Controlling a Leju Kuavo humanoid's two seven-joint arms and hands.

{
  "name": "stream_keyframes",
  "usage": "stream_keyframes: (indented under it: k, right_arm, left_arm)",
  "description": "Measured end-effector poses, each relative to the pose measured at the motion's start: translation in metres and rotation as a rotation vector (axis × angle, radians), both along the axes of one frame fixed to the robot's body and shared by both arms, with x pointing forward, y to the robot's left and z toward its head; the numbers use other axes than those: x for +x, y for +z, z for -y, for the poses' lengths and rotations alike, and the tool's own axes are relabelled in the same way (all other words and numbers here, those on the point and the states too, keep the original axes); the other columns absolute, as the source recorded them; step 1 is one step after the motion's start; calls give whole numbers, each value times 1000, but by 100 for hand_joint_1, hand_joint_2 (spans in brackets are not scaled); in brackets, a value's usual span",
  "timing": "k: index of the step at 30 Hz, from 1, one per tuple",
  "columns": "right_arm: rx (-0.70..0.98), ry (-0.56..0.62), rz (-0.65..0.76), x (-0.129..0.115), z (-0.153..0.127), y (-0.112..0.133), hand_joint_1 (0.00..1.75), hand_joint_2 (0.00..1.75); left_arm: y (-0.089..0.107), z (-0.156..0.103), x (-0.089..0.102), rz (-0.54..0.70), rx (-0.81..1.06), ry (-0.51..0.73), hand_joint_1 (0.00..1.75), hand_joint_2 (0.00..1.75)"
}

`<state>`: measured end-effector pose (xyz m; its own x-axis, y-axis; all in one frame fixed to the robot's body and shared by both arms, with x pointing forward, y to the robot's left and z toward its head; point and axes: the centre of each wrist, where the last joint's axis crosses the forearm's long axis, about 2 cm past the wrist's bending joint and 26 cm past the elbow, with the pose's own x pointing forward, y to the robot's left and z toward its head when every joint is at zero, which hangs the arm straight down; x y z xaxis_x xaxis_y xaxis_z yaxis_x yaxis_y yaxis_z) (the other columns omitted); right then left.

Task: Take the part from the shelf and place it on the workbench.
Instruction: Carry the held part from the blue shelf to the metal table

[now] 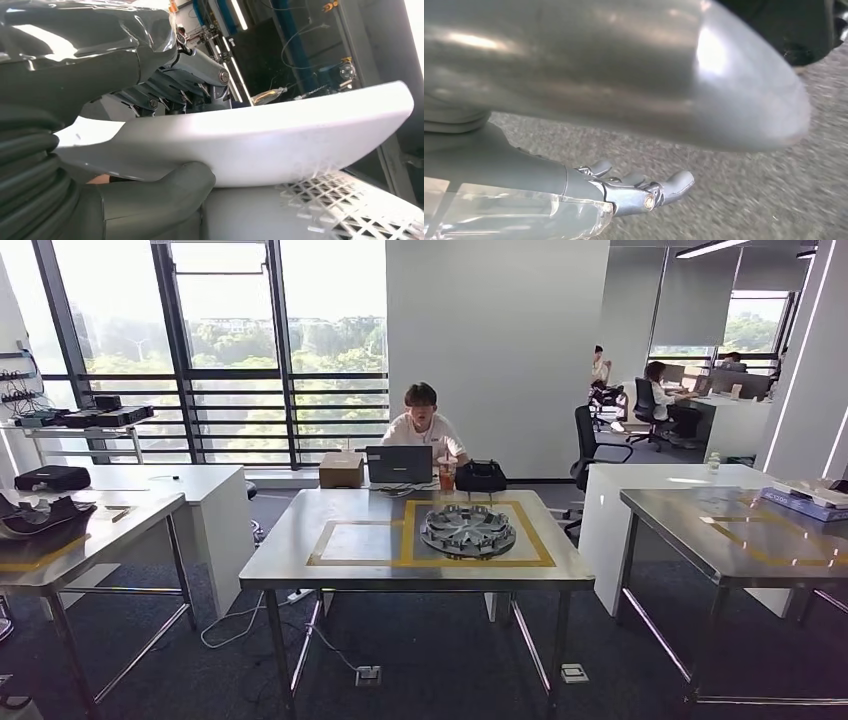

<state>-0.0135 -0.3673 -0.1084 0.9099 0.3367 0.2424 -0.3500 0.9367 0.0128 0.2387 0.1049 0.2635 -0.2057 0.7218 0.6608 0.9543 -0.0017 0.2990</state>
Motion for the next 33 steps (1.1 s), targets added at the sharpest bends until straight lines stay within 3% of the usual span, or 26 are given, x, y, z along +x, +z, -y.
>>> stream_keyframes:
  k: [22, 33]
  right_arm:
    - [-28, -38, -22, -3, -1, 0, 0, 0]
    - [-37, -34, 22, 13, 1, 0, 0, 0]
  left_arm:
    - [3, -1, -3, -14, 8, -8, 131, 175]
    - [10, 0, -1, 23, 5, 3, 131, 175]
